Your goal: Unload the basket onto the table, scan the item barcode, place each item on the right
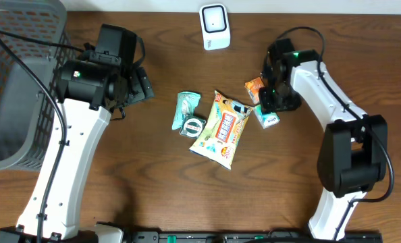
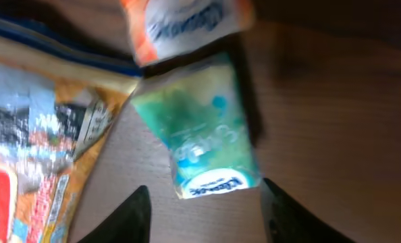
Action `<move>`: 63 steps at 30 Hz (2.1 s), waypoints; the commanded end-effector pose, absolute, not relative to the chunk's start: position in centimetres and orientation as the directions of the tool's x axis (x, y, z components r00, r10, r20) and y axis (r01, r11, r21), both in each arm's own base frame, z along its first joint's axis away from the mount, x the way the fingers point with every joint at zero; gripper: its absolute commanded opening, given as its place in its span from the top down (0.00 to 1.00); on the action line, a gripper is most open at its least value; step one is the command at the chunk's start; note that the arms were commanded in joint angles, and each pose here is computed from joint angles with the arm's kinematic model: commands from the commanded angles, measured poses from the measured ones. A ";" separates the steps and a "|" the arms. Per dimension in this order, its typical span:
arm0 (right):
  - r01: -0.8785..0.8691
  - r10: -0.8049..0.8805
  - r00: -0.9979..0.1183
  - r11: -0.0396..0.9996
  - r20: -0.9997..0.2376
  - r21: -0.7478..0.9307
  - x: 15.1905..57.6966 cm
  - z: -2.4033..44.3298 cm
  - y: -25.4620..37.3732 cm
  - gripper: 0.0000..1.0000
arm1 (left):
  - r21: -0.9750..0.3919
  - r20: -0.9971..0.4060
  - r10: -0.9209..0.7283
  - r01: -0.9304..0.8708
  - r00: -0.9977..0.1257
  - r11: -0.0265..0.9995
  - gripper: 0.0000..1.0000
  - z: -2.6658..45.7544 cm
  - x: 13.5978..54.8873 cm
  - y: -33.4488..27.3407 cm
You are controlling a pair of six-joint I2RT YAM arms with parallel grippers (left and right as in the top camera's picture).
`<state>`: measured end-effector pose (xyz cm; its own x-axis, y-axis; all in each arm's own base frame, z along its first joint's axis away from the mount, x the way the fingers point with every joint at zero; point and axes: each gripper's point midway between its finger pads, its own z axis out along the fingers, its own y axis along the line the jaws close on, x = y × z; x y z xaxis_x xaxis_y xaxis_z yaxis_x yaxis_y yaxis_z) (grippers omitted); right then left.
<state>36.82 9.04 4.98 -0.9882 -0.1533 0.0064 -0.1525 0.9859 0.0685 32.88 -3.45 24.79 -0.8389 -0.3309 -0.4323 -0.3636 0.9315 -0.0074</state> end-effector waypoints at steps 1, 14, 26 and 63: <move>-0.228 -0.233 -0.972 0.962 0.022 0.148 35.7 4.5 10.7 0.55 | 0.005 -0.440 -0.324 -0.363 -0.838 0.932 0.02 25.0 33.0 -3.1; -0.195 -0.195 -0.981 0.980 0.002 -0.043 35.6 0.8 8.1 0.55 | 0.005 -0.440 -0.323 -0.363 -0.838 0.932 0.02 25.0 33.0 -3.1; -0.131 -0.130 -0.991 0.991 0.018 -0.010 35.0 0.5 8.2 0.79 | 0.005 -0.440 -0.324 -0.363 -0.838 0.932 0.02 25.0 33.0 -3.1; 0.153 0.082 -0.980 0.893 0.181 0.424 33.0 4.2 2.5 0.51 | 0.005 -0.440 -0.324 -0.363 -0.838 0.932 0.02 25.0 33.0 -3.1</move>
